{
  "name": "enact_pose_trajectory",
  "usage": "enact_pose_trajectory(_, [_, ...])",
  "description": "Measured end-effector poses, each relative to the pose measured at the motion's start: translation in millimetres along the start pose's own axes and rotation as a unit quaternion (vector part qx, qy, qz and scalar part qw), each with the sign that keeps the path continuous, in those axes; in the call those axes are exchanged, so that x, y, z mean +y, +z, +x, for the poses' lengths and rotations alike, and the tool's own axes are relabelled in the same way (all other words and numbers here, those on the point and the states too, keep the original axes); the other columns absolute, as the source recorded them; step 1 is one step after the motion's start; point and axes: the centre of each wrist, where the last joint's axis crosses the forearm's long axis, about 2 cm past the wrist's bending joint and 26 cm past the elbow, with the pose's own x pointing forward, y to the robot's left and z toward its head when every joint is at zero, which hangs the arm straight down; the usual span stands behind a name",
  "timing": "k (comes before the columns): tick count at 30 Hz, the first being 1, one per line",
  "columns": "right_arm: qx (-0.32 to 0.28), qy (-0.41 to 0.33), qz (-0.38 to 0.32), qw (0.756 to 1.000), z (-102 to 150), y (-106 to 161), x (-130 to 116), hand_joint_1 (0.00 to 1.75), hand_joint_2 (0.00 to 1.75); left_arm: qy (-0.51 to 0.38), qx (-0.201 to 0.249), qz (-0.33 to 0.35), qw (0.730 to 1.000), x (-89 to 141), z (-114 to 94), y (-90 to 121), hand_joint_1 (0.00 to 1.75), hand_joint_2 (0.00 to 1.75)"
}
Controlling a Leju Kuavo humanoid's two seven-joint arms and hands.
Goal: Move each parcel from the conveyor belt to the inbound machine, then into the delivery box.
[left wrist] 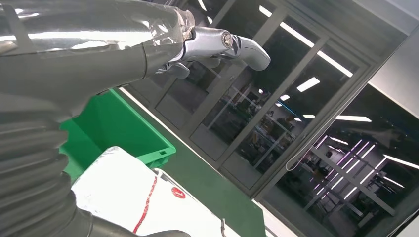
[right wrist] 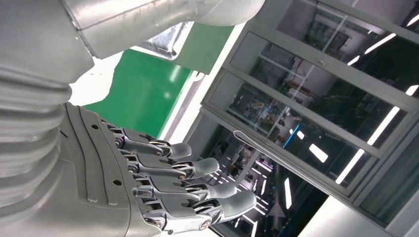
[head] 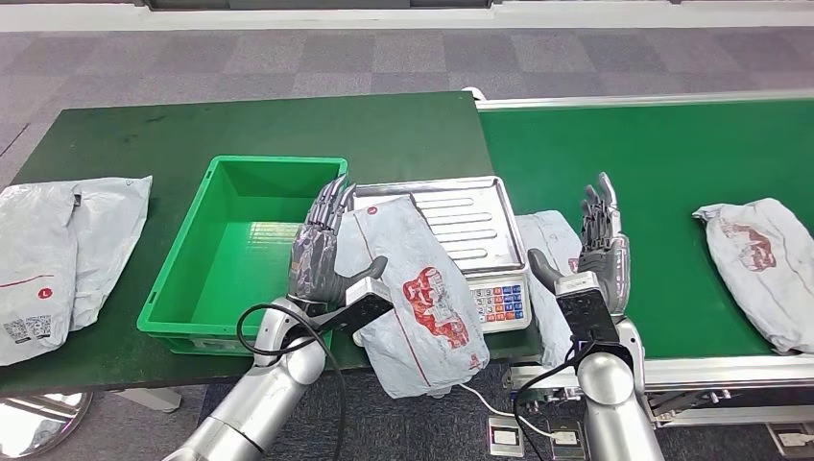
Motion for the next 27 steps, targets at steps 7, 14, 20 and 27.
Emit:
enact_pose_trajectory(7, [0.0,0.0,0.0,1.0,0.0,0.0,0.1,0.0,1.75,0.0,0.0,0.0,1.0,0.2,-0.2,0.1,0.0,1.75])
enact_pose_trajectory(14, [0.0,0.0,0.0,1.0,0.0,0.1,0.2,0.0,1.75,0.0,0.0,0.001,1.0,0.3,0.0,0.1,0.0,1.75])
enact_pose_trajectory(20, [0.0,0.0,0.0,1.0,0.1,0.1,0.3,0.0,1.75,0.0,0.0,0.001,1.0,0.3,0.0,0.1,0.0,1.75])
enact_pose_trajectory(27, [0.0,-0.001,0.001,1.0,0.4,0.0,1.0,0.0,1.75,-0.001,0.0,0.001,1.0,0.7,-0.8,0.3,0.0,1.75])
